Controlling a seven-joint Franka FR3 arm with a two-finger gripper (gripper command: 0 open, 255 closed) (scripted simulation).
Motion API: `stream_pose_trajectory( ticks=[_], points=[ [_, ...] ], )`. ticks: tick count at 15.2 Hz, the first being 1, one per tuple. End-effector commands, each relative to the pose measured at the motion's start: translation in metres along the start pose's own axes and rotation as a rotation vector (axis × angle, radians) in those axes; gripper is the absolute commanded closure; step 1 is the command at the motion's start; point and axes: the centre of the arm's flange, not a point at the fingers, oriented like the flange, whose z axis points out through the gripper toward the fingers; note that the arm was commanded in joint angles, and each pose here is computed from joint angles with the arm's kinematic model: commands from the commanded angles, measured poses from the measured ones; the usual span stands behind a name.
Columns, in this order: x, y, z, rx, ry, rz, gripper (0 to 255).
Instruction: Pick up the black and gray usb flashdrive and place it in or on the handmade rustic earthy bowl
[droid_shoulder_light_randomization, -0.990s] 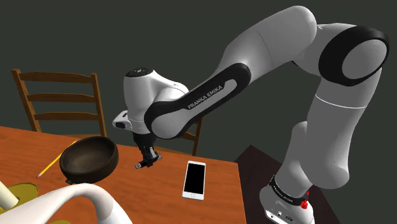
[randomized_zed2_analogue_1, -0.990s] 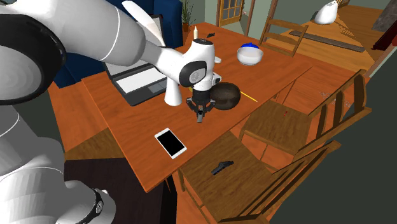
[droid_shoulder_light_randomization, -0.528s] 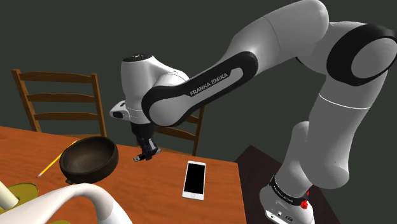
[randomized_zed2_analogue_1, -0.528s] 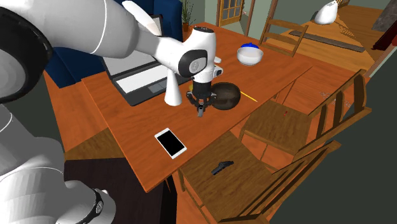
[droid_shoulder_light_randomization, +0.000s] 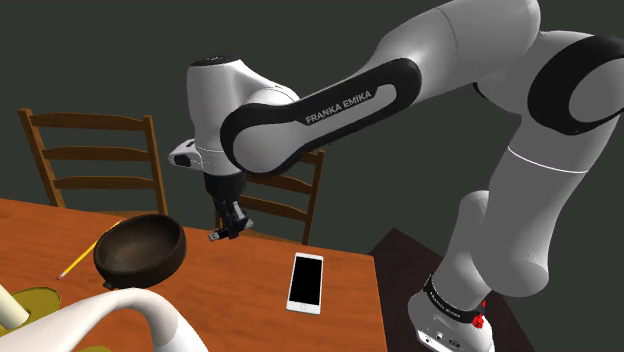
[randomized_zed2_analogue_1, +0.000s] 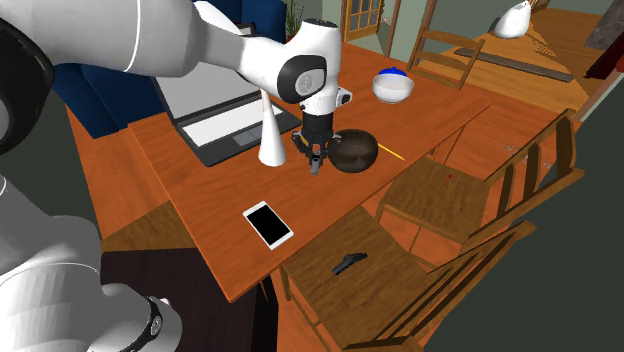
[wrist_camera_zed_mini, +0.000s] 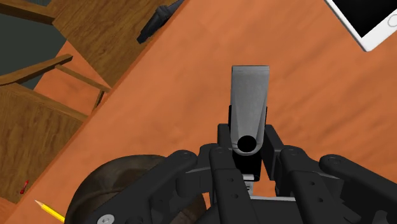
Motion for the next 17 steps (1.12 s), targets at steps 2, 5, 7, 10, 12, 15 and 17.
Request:
stream_pose_trajectory(
  ticks=[2,5,7,10,12,15,17],
  points=[
    [0.000,-0.001,-0.016,0.000,0.000,0.000,255],
    [0.000,-0.001,-0.032,0.000,0.000,0.000,255],
    [0.011,0.006,-0.034,0.000,0.000,0.000,255],
    [0.043,0.029,-0.036,0.000,0.000,0.000,255],
    [0.065,0.045,-0.037,0.000,0.000,0.000,255],
    [0.097,0.068,-0.039,0.000,0.000,0.000,255],
    [0.118,0.083,-0.041,0.000,0.000,0.000,255]
  ],
)
